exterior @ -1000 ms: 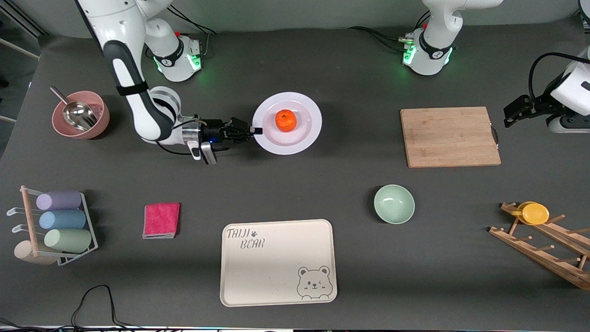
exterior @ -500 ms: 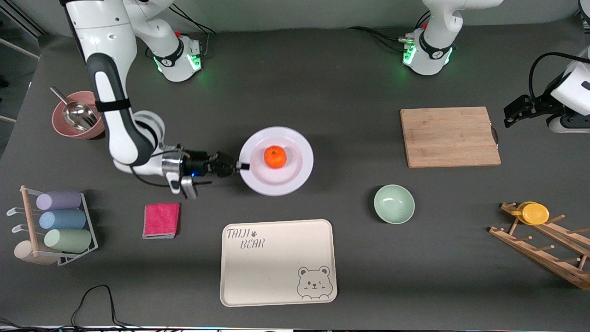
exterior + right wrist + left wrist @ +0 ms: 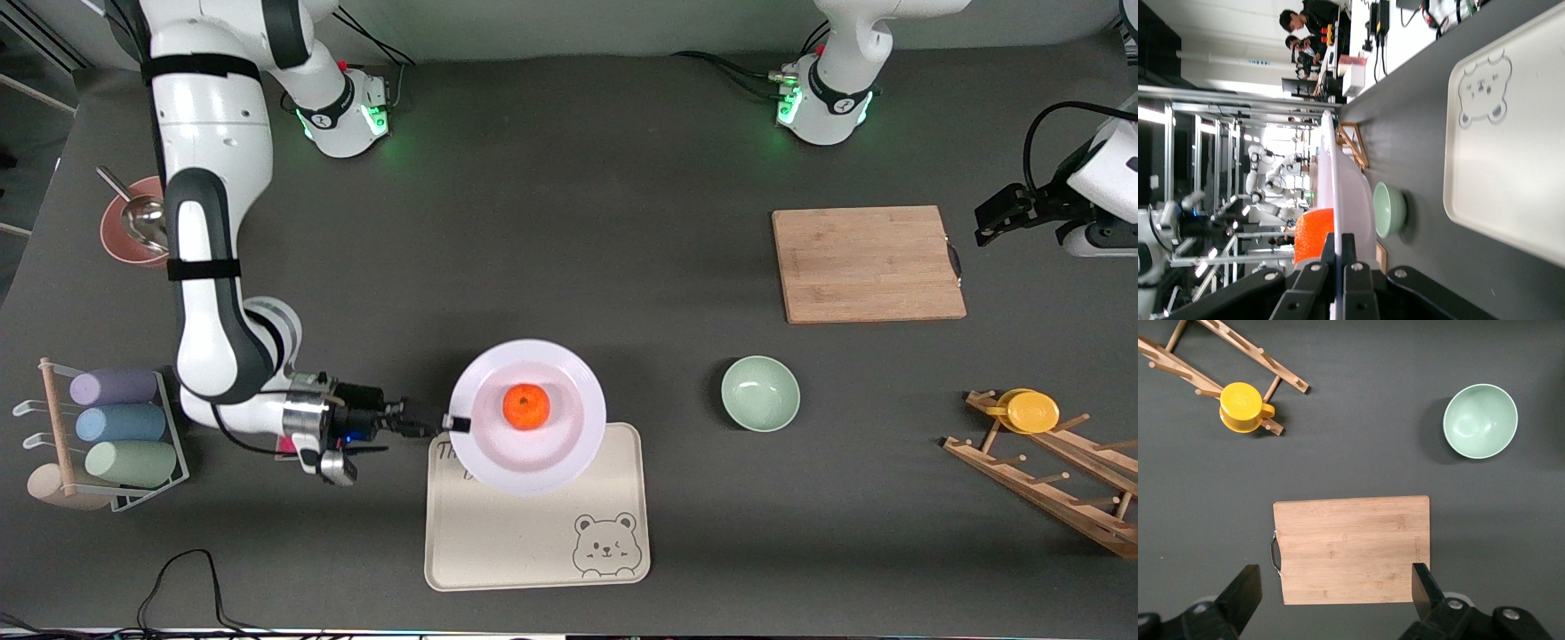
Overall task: Place orange and plate with both arms
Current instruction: 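Slide the plate with the right gripper onto the whiteboard tray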
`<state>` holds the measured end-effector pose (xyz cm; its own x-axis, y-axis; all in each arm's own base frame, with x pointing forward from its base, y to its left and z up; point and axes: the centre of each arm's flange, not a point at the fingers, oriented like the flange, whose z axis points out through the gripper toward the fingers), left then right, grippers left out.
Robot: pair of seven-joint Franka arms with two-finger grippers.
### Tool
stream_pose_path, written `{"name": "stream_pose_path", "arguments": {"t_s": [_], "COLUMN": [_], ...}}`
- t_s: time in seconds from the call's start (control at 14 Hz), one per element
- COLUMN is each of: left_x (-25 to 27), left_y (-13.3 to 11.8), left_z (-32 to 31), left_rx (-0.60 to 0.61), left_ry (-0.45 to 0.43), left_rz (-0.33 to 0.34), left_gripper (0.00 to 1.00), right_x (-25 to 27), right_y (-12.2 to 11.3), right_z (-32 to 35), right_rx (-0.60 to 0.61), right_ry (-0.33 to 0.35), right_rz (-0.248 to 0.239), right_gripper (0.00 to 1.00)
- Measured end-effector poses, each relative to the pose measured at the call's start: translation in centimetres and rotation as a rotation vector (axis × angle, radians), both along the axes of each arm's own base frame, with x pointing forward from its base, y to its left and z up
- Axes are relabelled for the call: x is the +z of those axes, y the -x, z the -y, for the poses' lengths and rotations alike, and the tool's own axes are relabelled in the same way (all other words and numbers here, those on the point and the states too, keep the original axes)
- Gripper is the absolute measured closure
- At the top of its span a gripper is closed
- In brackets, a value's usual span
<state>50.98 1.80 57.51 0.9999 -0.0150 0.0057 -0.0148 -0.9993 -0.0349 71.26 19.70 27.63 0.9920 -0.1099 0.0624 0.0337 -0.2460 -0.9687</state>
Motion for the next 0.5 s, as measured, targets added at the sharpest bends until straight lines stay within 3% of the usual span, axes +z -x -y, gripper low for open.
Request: {"name": "stream_pose_path", "arguments": {"t_s": [0.14,0.29,0.5], "left_x": [0.0,-0.1,-0.3], "left_y": [0.0,0.0,-0.1], "left_z": [-0.6,-0.7,-0.7], "left_rx": [0.000,-0.003,-0.004], "left_ry": [0.003,0.004,0.004], "left_rz": [0.000,-0.001,-0.005], "left_gripper": [0.00,0.00,0.00], "right_x": [-0.4,-1.2,-4.3], "right_y": [-2.8,-4.7,-5.4], "right_z": [-1.0,-1.7,-2.4], "right_rx": [-0.029,-0.059,-0.089], "right_ry": [-0.021,0.000,0.030], "right_rz": [-0.010,0.002,-0.007], "right_gripper": [0.96,0.96,0.96]}}
